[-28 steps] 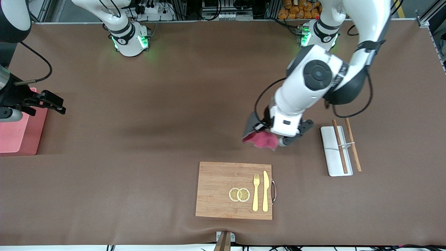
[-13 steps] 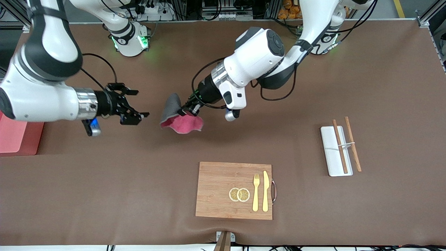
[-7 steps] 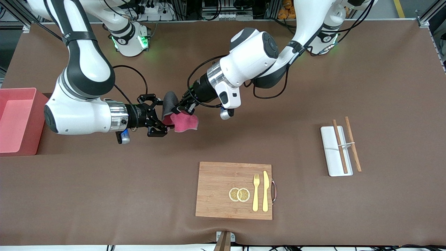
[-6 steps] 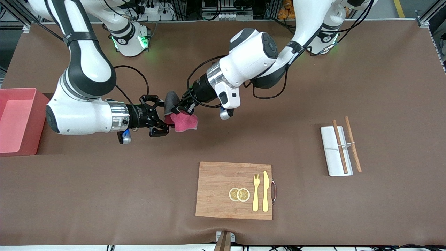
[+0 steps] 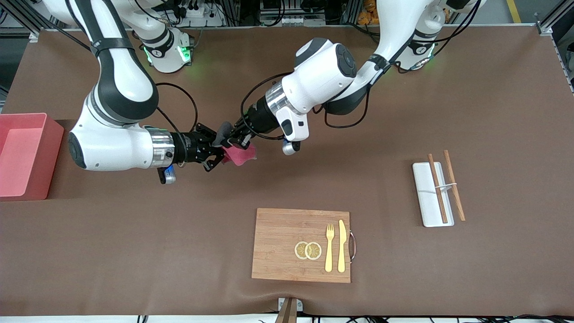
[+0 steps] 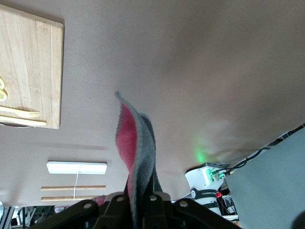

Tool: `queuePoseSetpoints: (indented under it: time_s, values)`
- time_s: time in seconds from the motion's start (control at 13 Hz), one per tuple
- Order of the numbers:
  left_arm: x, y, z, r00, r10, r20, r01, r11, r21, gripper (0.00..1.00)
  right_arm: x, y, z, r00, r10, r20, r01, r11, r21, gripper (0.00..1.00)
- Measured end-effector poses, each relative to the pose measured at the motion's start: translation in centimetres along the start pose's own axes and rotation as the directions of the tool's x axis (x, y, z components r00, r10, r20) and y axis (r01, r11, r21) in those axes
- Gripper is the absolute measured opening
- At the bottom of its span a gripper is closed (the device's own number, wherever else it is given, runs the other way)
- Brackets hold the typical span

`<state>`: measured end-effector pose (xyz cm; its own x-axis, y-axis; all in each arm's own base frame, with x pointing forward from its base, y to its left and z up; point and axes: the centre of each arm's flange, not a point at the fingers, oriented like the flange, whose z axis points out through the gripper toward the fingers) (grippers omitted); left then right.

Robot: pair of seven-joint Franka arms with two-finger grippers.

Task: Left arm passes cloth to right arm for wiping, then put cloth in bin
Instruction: 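Grasp the cloth with the right gripper while the left gripper releases it, then carry the cloth to the pink bin with the right gripper while the left gripper withdraws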

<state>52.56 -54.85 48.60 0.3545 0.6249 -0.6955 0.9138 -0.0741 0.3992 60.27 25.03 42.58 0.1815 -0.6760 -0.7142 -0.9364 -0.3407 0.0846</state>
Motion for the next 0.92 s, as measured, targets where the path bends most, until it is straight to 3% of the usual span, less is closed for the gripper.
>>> queuePoseSetpoints:
  time_s: [0.23, 0.31, 0.54, 0.69, 0.92]
  values:
    - [-0.1, 0.8, -0.7, 1.000, -0.001, 0.003, 0.001, 1.000, -0.018, 0.04, -0.3, -0.2, -0.8, 1.000, -0.015, -0.005, 0.015, 1.000, 0.014, 0.08]
    - [-0.3, 1.3, -1.3, 1.000, 0.001, 0.005, -0.001, 1.000, -0.031, 0.09, -0.2, -0.2, -0.9, 0.999, -0.046, -0.028, 0.046, 0.999, 0.010, 0.08]
    - [-1.3, 3.9, -5.9, 0.999, 0.043, -0.014, -0.044, 0.997, -0.059, 0.48, 2.4, -0.1, -1.6, 0.968, -0.211, -0.135, 0.207, 0.977, -0.040, 0.08]
    - [-0.8, 5.6, -9.8, 0.996, 0.064, -0.063, -0.066, 0.998, -0.017, 0.71, 4.8, 0.2, -3.2, 0.916, -0.338, -0.217, 0.324, 0.941, -0.099, 0.08]
    - [1.9, 7.4, -15.2, 0.962, 0.173, -0.210, -0.155, 0.983, 0.100, 0.99, 8.6, 0.9, -5.9, 0.789, -0.513, -0.339, 0.446, 0.857, -0.259, 0.08]
